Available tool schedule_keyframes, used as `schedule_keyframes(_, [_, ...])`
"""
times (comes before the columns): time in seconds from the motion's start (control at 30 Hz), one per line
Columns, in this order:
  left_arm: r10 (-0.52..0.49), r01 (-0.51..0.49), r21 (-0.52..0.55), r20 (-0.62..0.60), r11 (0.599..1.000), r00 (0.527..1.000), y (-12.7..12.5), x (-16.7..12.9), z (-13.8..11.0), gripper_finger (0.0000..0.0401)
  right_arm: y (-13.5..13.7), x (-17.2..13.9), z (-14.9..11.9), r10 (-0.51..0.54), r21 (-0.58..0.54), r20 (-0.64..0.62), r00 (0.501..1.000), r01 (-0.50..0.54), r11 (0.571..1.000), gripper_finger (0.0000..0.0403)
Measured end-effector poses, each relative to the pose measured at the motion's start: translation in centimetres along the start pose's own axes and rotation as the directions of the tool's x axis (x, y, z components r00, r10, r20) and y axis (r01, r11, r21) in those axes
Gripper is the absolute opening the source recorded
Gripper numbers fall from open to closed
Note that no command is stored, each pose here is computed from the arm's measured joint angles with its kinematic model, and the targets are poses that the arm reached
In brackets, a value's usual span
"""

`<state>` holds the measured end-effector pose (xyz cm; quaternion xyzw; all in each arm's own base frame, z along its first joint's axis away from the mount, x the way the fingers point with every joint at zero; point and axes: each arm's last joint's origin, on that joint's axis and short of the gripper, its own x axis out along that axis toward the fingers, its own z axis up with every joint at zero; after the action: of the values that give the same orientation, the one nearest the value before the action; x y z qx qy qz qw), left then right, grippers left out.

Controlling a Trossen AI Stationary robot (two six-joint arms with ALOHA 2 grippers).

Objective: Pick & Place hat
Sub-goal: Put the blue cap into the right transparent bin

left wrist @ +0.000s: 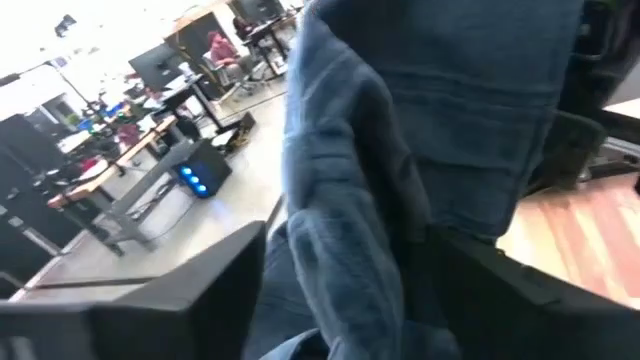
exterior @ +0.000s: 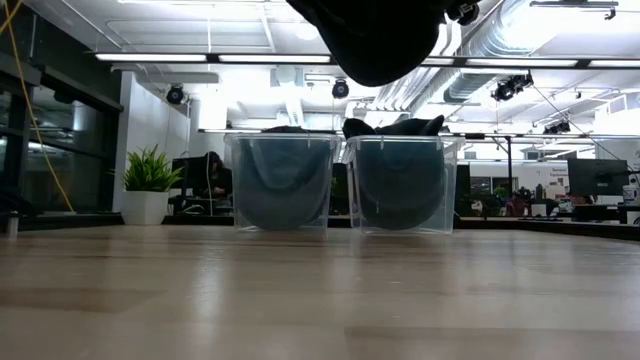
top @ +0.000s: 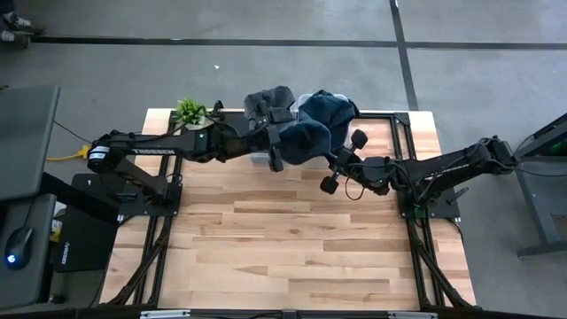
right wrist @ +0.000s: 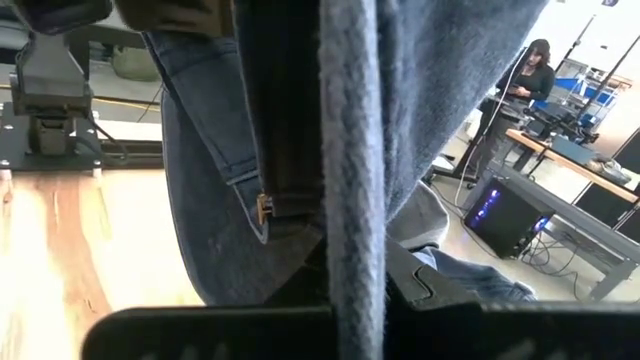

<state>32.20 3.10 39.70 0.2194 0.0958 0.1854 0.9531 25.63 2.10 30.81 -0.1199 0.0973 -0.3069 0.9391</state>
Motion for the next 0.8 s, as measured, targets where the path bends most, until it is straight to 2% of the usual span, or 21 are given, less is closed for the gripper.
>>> schedule_keyframes(0.13, [0.008, -0.008, -0.016, -0.011, 1.000, 1.000, 0.03, -0.07, -0.05, 0.0191, 0.01, -0.01, 0.01, 0.000, -0.006, 0.001, 1.000, 0.000, 1.000, 0.0005])
schedule_keyframes(0.33, [0.029, -0.031, -0.037, -0.042, 0.999, 0.999, 0.03, -0.06, -0.27, 0.0022, 0.01, -0.01, 0.03, 0.000, -0.006, 0.002, 1.000, 0.000, 1.000, 0.0005])
schedule_keyframes(0.5, [0.029, -0.031, -0.035, -0.051, 0.999, 0.998, 0.00, -0.07, -0.35, 0.0004, 0.00, -0.01, 0.03, -0.003, -0.006, 0.001, 1.000, 0.003, 1.000, 0.0005])
schedule_keyframes(0.8, [0.037, -0.040, -0.031, -0.066, 0.999, 0.997, 0.00, -0.07, -0.46, 0.0002, 0.01, -0.01, 0.02, -0.003, -0.006, 0.001, 1.000, 0.003, 1.000, 0.0006])
